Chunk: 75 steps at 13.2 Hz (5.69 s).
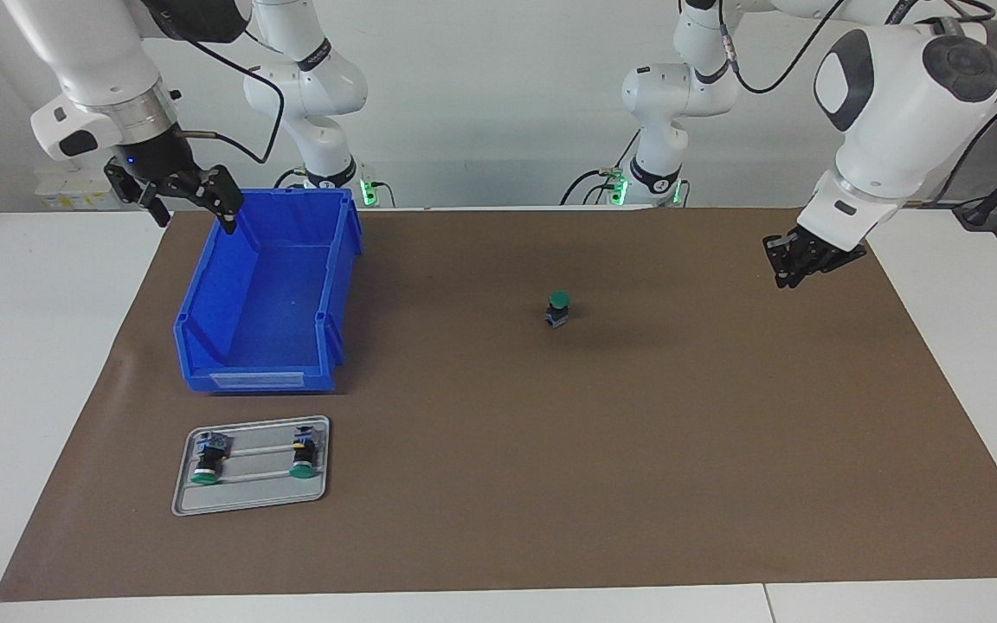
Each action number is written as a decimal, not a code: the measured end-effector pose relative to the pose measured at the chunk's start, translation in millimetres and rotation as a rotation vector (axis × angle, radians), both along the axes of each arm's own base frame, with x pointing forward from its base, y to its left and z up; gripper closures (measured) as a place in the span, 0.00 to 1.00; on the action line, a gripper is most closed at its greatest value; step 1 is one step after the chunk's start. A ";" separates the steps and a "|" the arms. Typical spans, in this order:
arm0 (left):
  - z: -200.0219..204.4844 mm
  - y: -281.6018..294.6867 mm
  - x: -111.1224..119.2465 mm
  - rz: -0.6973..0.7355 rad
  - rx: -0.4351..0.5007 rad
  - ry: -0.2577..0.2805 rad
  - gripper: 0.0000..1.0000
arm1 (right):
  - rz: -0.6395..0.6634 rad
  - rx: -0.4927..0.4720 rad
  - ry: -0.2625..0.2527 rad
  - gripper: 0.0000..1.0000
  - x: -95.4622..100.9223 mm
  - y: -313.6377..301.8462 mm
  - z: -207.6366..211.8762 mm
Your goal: Place and press button with both arms
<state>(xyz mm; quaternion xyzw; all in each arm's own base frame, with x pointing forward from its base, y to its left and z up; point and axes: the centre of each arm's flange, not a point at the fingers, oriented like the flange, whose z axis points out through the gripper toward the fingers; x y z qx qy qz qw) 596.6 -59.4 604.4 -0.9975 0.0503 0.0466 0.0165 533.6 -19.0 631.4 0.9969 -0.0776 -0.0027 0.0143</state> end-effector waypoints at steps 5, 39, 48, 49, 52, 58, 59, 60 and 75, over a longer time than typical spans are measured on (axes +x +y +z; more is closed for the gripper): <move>38.4 -1.3 -7.2 -0.002 -0.003 -0.010 0.70 | 0.000 0.000 0.000 0.00 0.0 0.0 0.0; -15.9 -7.8 -23.6 -0.032 -0.112 -0.101 0.00 | -0.727 0.147 -0.107 0.00 -67.5 476.3 -230.3; -15.7 -7.7 -23.8 -0.032 -0.112 -0.101 0.00 | -0.721 0.124 -0.108 0.00 -71.1 517.1 -305.1; -15.7 -7.7 -23.8 -0.032 -0.112 -0.101 0.00 | -0.720 0.125 -0.108 0.00 -70.5 517.8 -310.4; -15.5 -7.7 -23.9 -0.032 -0.112 -0.102 0.00 | -0.720 0.118 -0.106 0.00 -70.5 518.4 -320.3; -15.3 -7.7 -24.0 -0.032 -0.112 -0.102 0.00 | -0.731 0.131 -0.110 0.35 -71.0 518.0 -329.5; -15.3 -7.7 -24.0 -0.032 -0.112 -0.102 0.00 | -0.732 0.131 -0.110 0.49 -71.1 518.1 -329.5; -15.3 -7.7 -24.1 -0.032 -0.112 -0.102 0.00 | -0.733 0.131 -0.110 0.59 -70.6 517.7 -329.2; -15.4 -7.7 -24.1 -0.032 -0.112 -0.102 0.00 | -0.302 0.035 -0.102 0.63 41.6 228.0 -140.1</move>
